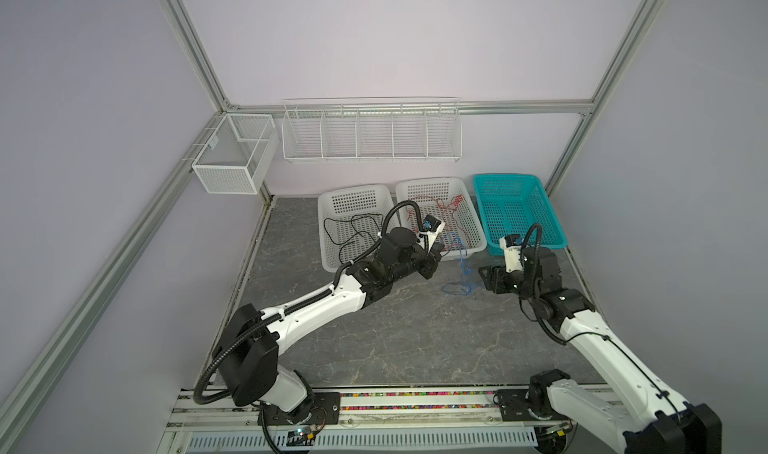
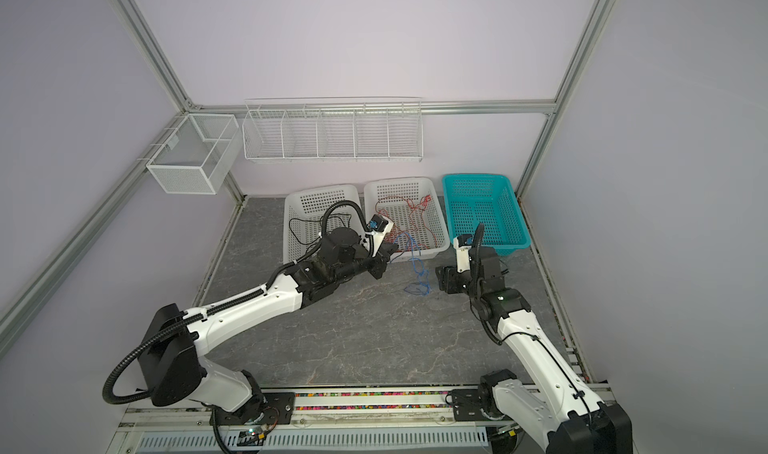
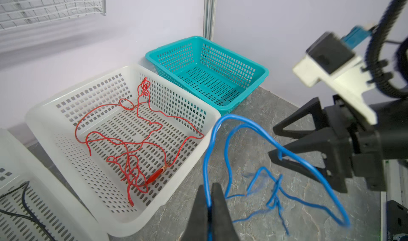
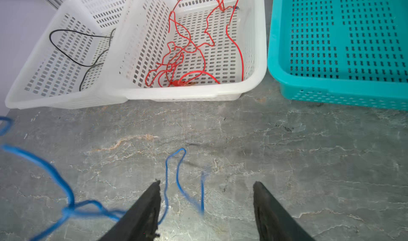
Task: Untangle the cables
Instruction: 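Grasp the blue wire with the left gripper and lift it while the right opens, then hold the blue wire up with the left gripper while the right grasps a loose end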
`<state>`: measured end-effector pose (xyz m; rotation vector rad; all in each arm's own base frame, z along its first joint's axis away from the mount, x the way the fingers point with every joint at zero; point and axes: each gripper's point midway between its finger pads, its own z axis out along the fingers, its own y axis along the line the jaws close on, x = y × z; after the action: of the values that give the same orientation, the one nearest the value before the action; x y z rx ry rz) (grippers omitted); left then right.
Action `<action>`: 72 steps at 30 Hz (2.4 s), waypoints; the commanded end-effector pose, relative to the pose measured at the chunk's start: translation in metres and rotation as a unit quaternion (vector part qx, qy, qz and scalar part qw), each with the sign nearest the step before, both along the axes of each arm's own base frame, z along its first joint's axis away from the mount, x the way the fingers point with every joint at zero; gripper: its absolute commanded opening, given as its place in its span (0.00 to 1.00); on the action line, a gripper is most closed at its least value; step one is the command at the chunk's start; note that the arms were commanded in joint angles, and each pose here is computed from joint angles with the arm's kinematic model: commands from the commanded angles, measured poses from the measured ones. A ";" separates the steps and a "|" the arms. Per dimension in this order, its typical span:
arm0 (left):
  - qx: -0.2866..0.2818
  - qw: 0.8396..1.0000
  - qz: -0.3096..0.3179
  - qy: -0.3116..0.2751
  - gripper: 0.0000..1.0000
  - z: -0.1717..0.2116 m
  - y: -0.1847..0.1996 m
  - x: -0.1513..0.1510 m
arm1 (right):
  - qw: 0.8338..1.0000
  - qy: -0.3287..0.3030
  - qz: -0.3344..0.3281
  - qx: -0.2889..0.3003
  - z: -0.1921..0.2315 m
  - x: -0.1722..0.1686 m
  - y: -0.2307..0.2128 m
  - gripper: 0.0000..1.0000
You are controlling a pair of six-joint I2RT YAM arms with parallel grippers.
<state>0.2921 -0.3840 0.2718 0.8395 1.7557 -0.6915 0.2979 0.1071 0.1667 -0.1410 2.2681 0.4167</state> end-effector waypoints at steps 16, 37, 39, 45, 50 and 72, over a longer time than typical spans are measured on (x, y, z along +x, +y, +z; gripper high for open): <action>-0.016 0.999 0.020 -0.033 0.00 0.048 0.031 -0.011 | 0.986 -0.068 0.139 0.067 0.007 -0.013 0.046 0.71; -0.050 0.991 0.119 -0.039 0.00 0.083 0.054 0.013 | 0.982 -0.102 0.149 0.054 0.011 -0.052 0.056 0.73; -0.054 0.989 0.131 -0.039 0.00 0.087 0.056 0.016 | 0.982 -0.105 0.150 0.056 0.010 -0.052 0.058 0.73; -0.077 0.982 0.168 -0.032 0.00 0.096 0.062 0.025 | 0.980 -0.114 0.148 0.073 0.012 -0.047 0.068 0.72; -0.104 0.980 0.172 -0.014 0.00 0.100 0.057 0.028 | 0.976 -0.126 0.152 0.095 0.018 -0.039 0.082 0.70; -0.152 0.976 0.152 0.019 0.00 0.113 0.049 0.021 | 0.965 -0.183 0.125 0.144 0.056 0.011 0.114 0.68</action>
<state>0.3145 -0.3338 0.3623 0.3710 1.7535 -0.6947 0.3034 0.2151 0.2016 -0.3397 1.8799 0.7587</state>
